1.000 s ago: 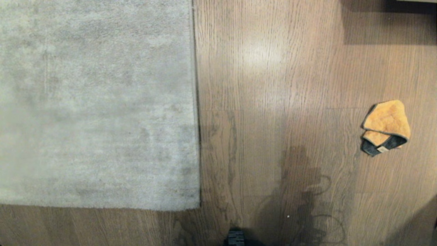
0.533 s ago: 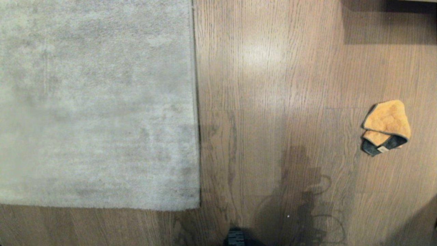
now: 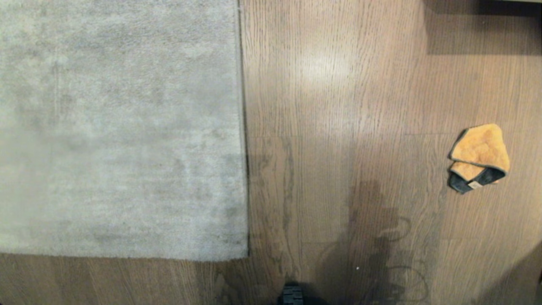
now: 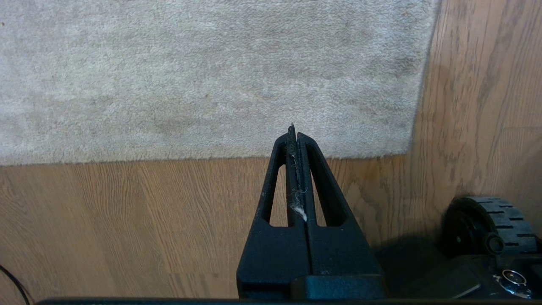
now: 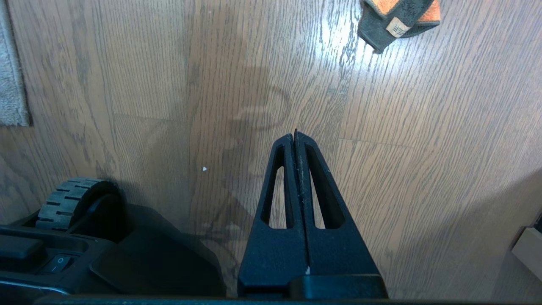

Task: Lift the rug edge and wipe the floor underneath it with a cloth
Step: Pick up the rag

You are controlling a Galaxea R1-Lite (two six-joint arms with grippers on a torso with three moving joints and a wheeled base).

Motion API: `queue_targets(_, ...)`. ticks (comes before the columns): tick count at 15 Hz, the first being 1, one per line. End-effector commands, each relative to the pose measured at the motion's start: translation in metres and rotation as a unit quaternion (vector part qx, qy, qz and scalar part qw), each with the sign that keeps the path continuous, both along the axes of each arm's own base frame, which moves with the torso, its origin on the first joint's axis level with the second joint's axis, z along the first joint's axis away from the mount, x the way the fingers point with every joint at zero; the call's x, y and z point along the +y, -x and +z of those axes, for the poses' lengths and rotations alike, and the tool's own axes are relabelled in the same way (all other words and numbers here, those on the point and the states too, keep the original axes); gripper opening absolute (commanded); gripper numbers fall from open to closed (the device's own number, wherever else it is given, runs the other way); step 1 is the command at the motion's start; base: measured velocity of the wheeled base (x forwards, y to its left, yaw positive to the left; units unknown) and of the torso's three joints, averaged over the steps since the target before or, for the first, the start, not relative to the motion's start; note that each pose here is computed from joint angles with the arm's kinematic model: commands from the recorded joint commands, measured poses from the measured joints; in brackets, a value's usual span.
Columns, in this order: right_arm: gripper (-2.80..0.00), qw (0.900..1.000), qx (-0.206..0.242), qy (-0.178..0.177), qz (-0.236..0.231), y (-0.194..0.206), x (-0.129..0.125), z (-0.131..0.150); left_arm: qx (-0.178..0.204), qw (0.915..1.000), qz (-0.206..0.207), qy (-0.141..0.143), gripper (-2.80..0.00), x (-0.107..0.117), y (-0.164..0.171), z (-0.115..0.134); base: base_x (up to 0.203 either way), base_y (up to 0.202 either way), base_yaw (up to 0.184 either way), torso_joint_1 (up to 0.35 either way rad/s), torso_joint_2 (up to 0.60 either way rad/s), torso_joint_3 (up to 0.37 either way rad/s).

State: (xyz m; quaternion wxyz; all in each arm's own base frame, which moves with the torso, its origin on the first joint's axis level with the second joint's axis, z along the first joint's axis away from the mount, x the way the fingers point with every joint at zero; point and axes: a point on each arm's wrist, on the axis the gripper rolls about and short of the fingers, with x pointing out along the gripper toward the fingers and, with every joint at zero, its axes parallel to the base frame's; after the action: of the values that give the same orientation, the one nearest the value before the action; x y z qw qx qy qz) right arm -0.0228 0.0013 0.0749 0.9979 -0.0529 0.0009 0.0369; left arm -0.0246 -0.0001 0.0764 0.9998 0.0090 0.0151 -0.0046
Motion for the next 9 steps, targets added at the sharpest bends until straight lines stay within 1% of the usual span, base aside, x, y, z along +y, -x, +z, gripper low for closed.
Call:
queue_targets(1, -2.8, 1.0, -0.001, 0.001, 0.0, 0.0, 0.0, 0.0001, 0.0, 1.0, 0.0, -0.001, -2.8, 0.0, 0.0, 0.0, 0.0, 0.0, 0.0, 0.0, 0.0, 0.0)
queue_targets(9, -2.8, 1.0, 0.0, 0.003, 0.001, 0.0, 0.0, -0.0001, 0.0, 1.0, 0.0, 0.0, -2.8, 0.0, 0.0, 0.0, 0.0, 0.0, 0.0, 0.0, 0.0, 0.0)
